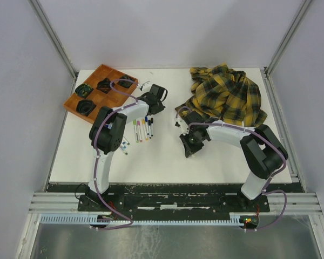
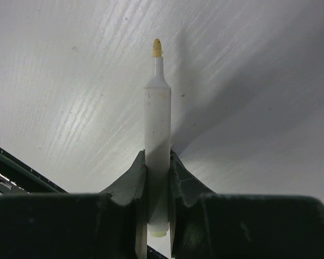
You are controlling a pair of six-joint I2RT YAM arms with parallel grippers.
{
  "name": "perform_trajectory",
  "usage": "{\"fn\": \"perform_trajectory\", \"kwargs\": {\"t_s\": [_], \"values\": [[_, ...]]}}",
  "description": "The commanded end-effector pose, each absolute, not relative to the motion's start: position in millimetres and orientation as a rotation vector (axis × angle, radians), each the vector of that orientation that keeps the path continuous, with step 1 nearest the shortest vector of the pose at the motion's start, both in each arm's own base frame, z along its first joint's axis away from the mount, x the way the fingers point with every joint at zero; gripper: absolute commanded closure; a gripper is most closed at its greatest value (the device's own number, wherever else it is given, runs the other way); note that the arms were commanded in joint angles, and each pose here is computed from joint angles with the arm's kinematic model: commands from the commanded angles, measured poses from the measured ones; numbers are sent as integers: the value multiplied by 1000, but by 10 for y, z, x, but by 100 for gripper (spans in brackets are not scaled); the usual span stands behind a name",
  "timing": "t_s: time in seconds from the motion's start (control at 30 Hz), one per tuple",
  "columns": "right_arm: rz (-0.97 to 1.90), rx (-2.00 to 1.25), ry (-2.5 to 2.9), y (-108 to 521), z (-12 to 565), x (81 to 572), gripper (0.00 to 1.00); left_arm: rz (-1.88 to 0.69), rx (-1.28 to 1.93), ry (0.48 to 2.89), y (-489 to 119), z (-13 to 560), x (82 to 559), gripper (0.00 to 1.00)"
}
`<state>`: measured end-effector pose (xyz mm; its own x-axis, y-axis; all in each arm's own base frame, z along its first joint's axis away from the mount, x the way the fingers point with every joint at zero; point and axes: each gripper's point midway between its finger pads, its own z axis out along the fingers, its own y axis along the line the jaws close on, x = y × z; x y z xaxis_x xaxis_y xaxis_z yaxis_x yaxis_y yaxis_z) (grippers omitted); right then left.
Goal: Open the pen caps
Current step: Place the pen cap at the center of the board.
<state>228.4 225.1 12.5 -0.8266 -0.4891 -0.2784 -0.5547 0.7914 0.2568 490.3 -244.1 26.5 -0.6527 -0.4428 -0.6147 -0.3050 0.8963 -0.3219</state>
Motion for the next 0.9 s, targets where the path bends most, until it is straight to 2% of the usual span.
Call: {"fn": "perform_trajectory", "kwargs": {"t_s": [0.0, 0.5, 0.7, 0.87], "values": [[395, -799, 2818, 2191, 16, 2336, 81, -262, -529, 2327, -2462, 285, 4971, 73], [367, -805, 2833, 2165, 4, 2338, 73, -292, -518, 2318, -2484, 412, 4967, 66], [373, -812, 2835, 2172, 3, 2335, 71, -320, -505, 2282, -2472, 671, 4952, 62], [372, -812, 2839, 2168, 0, 2331, 66, -377, -499, 2228, -2448, 966, 4874, 61]]}}
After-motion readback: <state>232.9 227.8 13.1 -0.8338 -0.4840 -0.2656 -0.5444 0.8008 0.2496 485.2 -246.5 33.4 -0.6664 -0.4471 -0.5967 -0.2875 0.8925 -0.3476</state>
